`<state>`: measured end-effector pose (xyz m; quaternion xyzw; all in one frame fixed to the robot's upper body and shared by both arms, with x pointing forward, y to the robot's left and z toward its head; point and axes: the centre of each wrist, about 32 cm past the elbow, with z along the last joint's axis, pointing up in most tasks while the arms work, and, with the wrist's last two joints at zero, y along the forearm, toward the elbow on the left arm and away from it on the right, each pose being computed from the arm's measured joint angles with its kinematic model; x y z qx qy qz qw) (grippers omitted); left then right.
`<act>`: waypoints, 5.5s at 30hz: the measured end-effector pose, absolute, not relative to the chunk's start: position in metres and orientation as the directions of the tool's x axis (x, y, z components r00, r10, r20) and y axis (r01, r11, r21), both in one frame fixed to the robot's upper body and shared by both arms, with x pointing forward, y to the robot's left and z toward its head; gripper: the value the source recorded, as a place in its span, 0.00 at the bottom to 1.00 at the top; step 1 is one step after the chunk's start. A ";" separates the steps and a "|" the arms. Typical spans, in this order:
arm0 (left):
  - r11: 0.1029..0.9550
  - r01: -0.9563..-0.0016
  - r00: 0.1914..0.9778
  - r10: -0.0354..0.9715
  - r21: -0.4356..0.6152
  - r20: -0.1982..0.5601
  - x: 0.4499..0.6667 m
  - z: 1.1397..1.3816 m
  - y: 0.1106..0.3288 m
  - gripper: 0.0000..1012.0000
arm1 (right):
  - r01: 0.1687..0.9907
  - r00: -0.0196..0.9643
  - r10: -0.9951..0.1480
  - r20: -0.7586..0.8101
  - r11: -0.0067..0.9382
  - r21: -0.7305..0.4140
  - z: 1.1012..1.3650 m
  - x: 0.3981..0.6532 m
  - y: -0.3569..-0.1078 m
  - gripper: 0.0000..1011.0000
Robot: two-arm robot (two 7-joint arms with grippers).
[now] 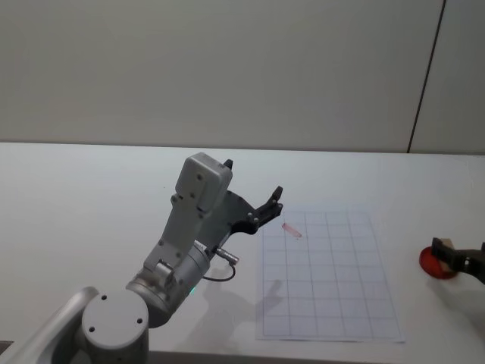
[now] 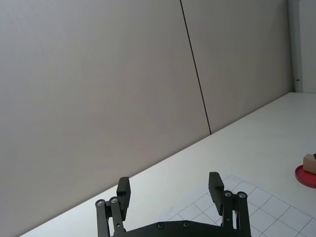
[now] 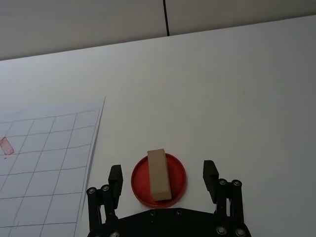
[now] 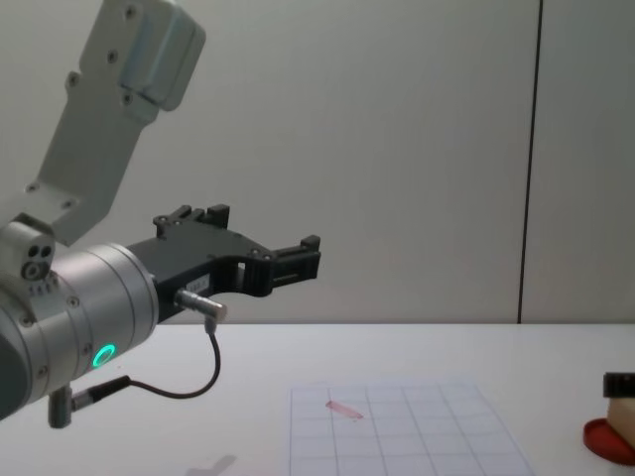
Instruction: Use the one hand to pick up the stamp and affix it onto the A4 paper.
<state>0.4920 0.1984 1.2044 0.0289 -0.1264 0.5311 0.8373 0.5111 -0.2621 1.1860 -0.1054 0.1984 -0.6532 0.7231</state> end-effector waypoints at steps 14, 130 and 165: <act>0.434 -0.897 0.404 0.882 -0.086 0.242 0.492 1.204 0.198 0.99 | 0.891 0.057 -0.986 -0.154 0.120 -0.438 1.181 0.524 -0.259 0.99; 0.434 -0.897 0.404 0.882 -0.086 0.242 0.492 1.204 0.198 0.99 | 0.855 0.020 -0.993 -0.113 0.076 -0.514 1.180 0.540 -0.258 0.21; 0.434 -0.897 0.404 0.882 -0.086 0.243 0.492 1.204 0.198 0.99 | 0.867 0.042 -0.991 -0.129 0.100 -0.488 1.188 0.538 -0.254 0.21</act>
